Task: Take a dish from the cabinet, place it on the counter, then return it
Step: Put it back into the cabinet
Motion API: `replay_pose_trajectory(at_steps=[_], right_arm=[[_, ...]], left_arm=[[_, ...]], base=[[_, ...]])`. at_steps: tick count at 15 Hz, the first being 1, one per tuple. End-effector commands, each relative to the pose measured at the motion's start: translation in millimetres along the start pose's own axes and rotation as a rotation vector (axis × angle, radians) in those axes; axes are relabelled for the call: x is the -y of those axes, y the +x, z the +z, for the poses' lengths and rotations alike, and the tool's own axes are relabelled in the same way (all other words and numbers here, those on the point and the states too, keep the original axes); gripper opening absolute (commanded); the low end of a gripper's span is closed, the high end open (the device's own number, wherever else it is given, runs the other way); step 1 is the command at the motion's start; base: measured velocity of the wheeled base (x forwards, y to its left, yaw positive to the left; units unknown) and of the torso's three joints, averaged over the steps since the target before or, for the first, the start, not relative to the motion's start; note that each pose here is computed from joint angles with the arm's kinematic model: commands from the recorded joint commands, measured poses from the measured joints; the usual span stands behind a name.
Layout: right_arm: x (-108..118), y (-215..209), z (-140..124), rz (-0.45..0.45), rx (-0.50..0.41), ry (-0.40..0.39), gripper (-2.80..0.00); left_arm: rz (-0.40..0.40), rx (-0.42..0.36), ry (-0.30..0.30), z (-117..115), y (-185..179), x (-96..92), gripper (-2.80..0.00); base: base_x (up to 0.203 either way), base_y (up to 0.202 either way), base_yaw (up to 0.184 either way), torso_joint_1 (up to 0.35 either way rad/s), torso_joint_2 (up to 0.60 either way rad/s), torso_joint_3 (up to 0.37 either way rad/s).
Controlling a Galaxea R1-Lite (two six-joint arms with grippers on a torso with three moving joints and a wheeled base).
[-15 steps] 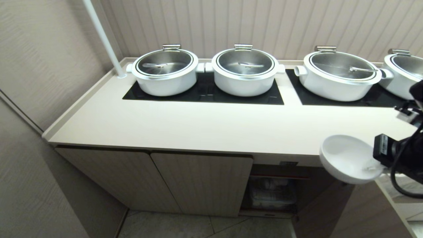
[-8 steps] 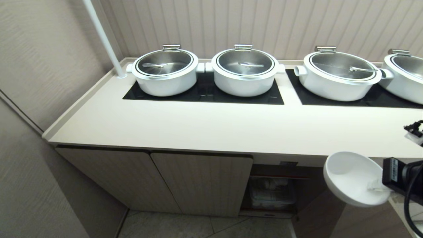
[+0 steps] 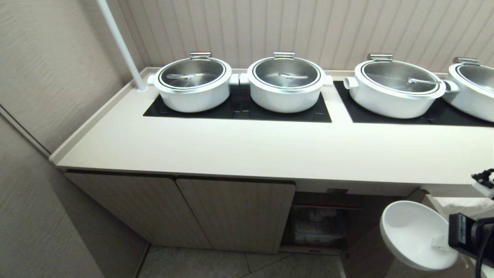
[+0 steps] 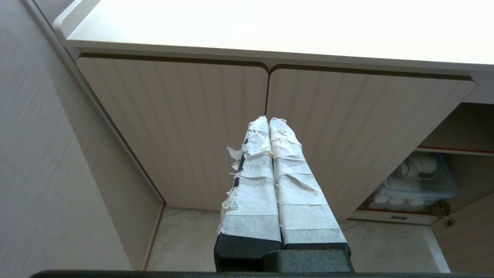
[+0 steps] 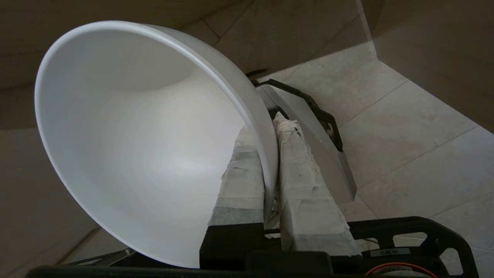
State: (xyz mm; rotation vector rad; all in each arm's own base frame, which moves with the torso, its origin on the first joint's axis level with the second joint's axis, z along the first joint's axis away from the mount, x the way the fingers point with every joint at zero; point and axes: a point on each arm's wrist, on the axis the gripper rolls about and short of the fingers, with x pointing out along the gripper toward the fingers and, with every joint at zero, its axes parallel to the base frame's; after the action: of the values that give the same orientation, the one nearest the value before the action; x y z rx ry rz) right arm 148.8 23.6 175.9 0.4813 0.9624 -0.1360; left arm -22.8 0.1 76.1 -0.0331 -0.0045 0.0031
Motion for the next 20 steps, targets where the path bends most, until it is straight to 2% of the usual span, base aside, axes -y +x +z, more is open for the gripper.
replay_pose_trajectory(at_steps=[1,7,13,15,17,20], right_arm=[[8.4,4.3,-12.4,-0.014,-0.022,0.003,-2.8],[25.2,25.4,-36.6,-0.02,0.005,-0.062,-2.8],[27.6,19.4,-39.4,-0.002,0.08,-0.111,-2.8],[28.3,14.2,-39.9,-0.002,0.114,-0.178,-2.8],[25.6,5.5,-37.4,0.045,0.148,-0.254,-2.8],[22.7,0.8,-34.8,0.093,0.154,-0.277,-2.8]], left_arm=[[0.001,0.001,-0.001,0.1,0.0,0.0,-2.8],[0.001,0.002,-0.001,0.2,-0.1,0.0,-2.8],[0.0,0.002,-0.001,0.3,-0.1,0.0,-2.8],[0.001,0.002,-0.001,0.3,-0.1,0.0,-2.8],[0.001,0.002,-0.001,0.3,-0.1,0.0,-2.8],[0.001,0.002,-0.001,0.3,-0.1,0.0,-2.8]], base=[[0.0,0.0,0.0,0.0,0.0,0.0],[0.0,0.0,0.0,0.0,0.0,0.0],[0.0,0.0,0.0,0.0,0.0,0.0],[0.0,0.0,0.0,0.0,0.0,0.0],[0.0,0.0,0.0,0.0,0.0,0.0],[0.0,0.0,0.0,0.0,0.0,0.0]])
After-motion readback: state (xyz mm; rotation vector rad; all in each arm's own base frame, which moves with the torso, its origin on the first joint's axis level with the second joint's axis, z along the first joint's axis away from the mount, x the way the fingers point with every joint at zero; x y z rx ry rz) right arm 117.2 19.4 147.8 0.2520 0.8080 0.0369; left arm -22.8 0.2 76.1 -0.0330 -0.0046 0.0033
